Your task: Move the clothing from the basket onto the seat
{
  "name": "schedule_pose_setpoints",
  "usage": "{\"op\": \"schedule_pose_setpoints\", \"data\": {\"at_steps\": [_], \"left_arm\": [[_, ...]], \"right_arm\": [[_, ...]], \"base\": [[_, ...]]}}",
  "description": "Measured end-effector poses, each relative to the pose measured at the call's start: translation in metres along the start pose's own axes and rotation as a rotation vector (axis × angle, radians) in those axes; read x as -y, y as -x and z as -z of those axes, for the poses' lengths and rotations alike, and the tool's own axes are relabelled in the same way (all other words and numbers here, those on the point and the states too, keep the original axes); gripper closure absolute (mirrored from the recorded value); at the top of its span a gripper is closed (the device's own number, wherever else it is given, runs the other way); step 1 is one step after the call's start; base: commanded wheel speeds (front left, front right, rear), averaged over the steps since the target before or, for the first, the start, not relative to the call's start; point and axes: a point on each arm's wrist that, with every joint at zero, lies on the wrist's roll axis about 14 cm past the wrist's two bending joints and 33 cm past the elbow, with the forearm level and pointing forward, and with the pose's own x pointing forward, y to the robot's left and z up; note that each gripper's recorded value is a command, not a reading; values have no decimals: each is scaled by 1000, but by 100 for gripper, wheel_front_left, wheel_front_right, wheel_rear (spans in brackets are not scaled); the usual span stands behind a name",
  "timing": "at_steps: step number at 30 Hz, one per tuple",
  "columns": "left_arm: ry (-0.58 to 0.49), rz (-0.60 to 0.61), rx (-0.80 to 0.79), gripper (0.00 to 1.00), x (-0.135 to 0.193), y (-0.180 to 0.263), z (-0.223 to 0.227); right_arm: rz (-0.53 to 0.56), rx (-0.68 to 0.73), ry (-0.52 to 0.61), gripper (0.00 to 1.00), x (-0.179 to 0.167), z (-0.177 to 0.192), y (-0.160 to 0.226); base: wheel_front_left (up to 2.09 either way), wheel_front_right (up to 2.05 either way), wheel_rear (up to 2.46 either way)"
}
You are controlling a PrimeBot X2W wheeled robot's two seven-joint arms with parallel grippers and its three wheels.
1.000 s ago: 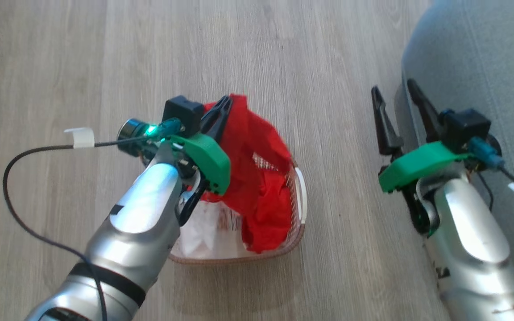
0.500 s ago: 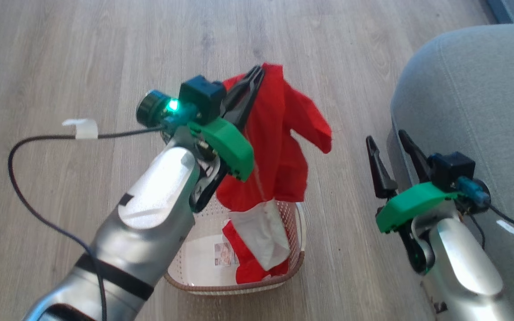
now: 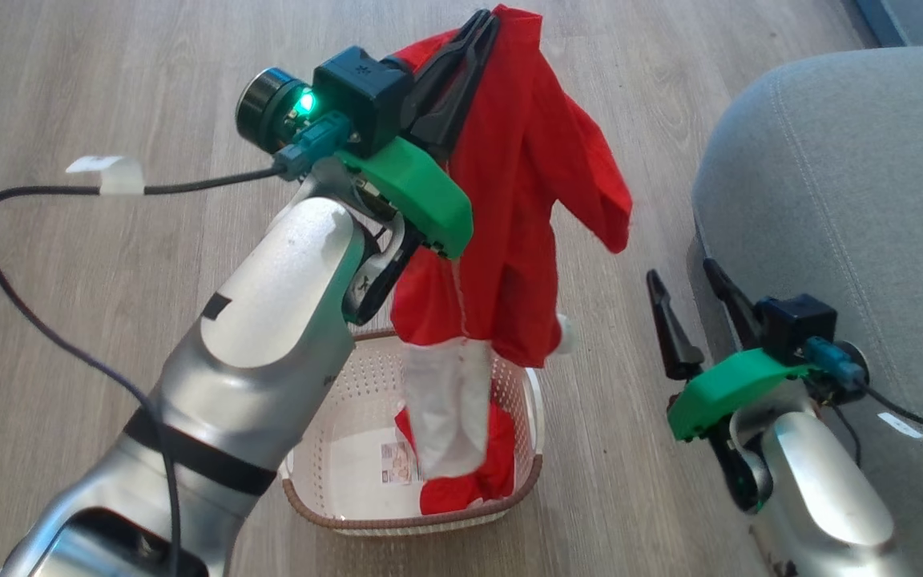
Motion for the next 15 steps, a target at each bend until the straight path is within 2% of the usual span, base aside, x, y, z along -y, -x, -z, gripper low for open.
{"op": "schedule_pose_setpoints", "data": {"at_steps": [6,15], "left_arm": [[1,12,14,100,4,0,-6],[-5,25,21,100,10,3,-11]], "right_arm": [[-81,-42,18,0,-24,12,1],[-259,-87,172,0,-60,15,-15]], "base": [[0,0,0],[0,0,0]]}}
